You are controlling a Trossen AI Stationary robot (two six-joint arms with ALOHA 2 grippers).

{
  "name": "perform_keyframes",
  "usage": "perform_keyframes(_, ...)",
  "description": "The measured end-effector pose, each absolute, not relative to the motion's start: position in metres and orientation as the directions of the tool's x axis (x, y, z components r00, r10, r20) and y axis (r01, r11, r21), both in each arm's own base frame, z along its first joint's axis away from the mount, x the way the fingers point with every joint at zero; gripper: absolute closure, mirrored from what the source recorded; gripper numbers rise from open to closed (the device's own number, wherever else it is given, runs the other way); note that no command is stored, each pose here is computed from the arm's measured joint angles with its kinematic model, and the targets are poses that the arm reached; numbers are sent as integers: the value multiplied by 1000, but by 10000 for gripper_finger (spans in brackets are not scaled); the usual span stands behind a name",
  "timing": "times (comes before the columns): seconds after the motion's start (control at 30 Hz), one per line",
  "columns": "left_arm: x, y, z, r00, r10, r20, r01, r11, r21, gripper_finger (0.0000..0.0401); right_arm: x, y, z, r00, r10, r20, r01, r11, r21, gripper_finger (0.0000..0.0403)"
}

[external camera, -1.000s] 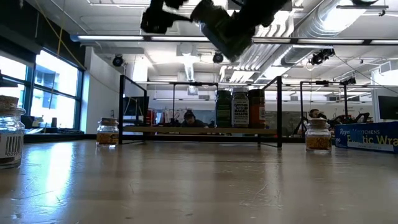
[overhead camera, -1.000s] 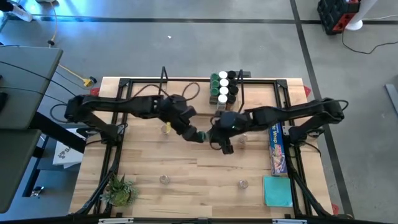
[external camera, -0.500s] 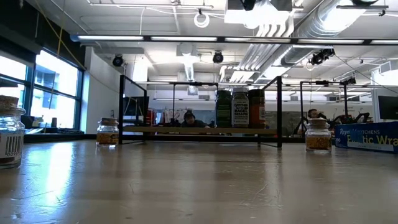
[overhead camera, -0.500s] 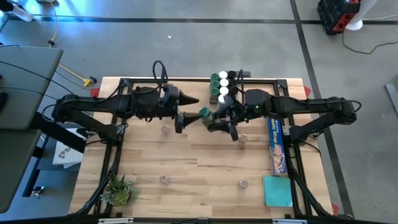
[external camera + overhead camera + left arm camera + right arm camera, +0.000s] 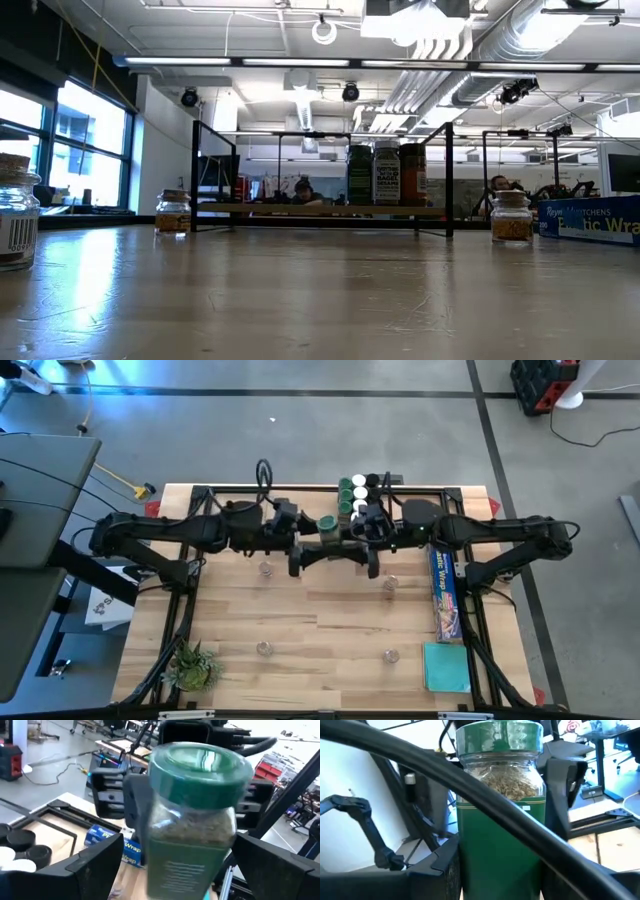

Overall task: Shelf spices
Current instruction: Put the green seasoning bottle on the shelf aligned with the other green seasoning bottles

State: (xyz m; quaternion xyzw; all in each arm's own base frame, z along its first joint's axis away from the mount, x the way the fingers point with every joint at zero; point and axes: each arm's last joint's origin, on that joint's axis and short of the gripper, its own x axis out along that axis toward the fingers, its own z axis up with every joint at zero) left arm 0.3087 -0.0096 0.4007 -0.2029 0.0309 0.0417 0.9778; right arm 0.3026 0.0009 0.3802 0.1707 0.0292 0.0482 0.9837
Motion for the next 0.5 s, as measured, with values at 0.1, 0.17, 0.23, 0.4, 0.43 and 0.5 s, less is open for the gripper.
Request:
perform_keyframes(0.1,308,-9,410,997,74,12,-62,912,-406,41,303,1,381,994,101,-37,-83,938,338,223)
perform_keyframes(0.17,306,-9,419,993,78,85,-36,910,-412,41,303,2,380,994,103,-38,-84,937,338,223)
perform_keyframes(0.23,309,-9,421,988,82,129,-21,910,-415,41,303,2,381,994,104,-35,-87,938,336,223)
perform_keyframes(0.4,318,-8,413,986,117,121,-57,906,-419,41,303,2,382,994,104,-22,-90,939,333,223)
perform_keyframes(0.43,320,-8,413,985,121,125,-58,905,-421,41,303,2,382,994,104,-18,-92,939,331,223)
perform_keyframes(0.5,324,-8,411,983,121,136,-52,902,-428,41,303,2,382,994,104,-19,-91,939,332,223)
